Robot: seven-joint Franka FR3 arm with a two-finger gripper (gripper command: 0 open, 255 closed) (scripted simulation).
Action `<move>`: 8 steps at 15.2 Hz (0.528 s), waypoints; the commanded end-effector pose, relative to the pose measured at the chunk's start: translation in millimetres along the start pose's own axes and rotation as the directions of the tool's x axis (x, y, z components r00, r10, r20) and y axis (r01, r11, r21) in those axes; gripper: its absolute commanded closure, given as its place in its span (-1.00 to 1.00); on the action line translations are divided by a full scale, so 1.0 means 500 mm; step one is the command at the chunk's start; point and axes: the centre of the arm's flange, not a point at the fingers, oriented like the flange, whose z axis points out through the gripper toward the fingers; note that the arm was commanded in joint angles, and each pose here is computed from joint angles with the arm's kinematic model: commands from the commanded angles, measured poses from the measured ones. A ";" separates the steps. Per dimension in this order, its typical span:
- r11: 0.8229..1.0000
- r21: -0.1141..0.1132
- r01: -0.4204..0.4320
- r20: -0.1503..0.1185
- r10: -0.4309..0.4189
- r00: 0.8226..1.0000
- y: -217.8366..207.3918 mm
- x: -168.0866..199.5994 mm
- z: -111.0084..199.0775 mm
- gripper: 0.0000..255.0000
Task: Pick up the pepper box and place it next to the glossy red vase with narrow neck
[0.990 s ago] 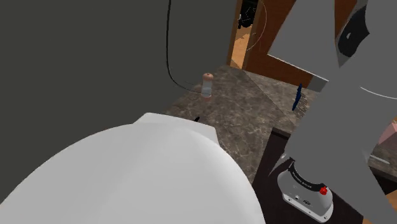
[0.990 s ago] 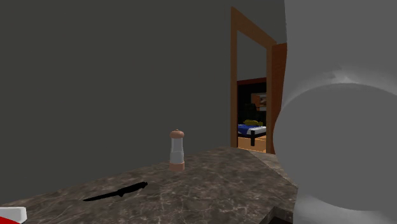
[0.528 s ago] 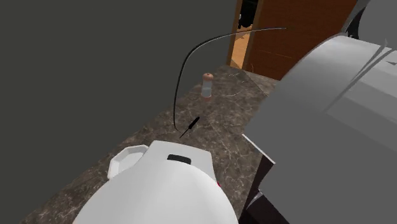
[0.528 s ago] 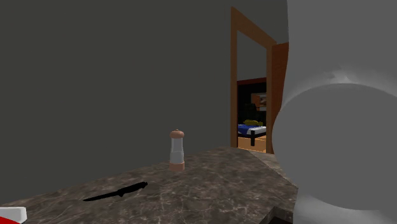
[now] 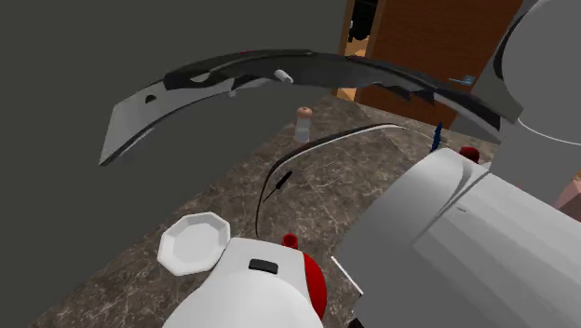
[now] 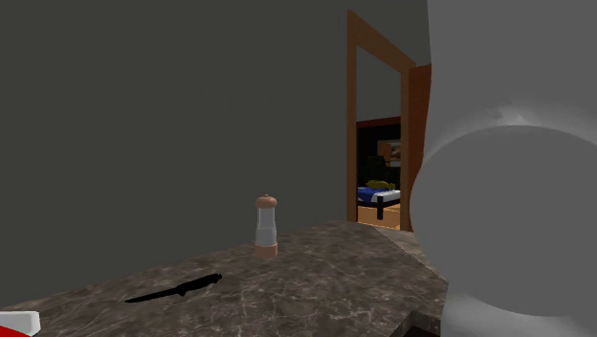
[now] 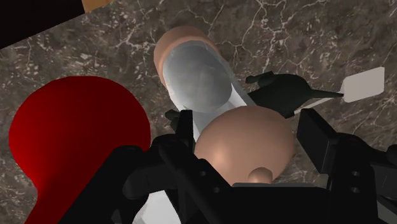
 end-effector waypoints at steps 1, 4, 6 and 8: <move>1.000 0.000 0.000 0.000 0.000 1.000 0.004 0.001 0.022 1.00; 1.000 0.000 0.000 0.000 0.000 1.000 0.010 0.000 0.054 1.00; 1.000 0.000 0.000 0.000 0.000 1.000 0.013 -0.001 0.074 1.00; 1.000 0.000 0.000 0.000 0.000 1.000 0.017 -0.001 0.095 1.00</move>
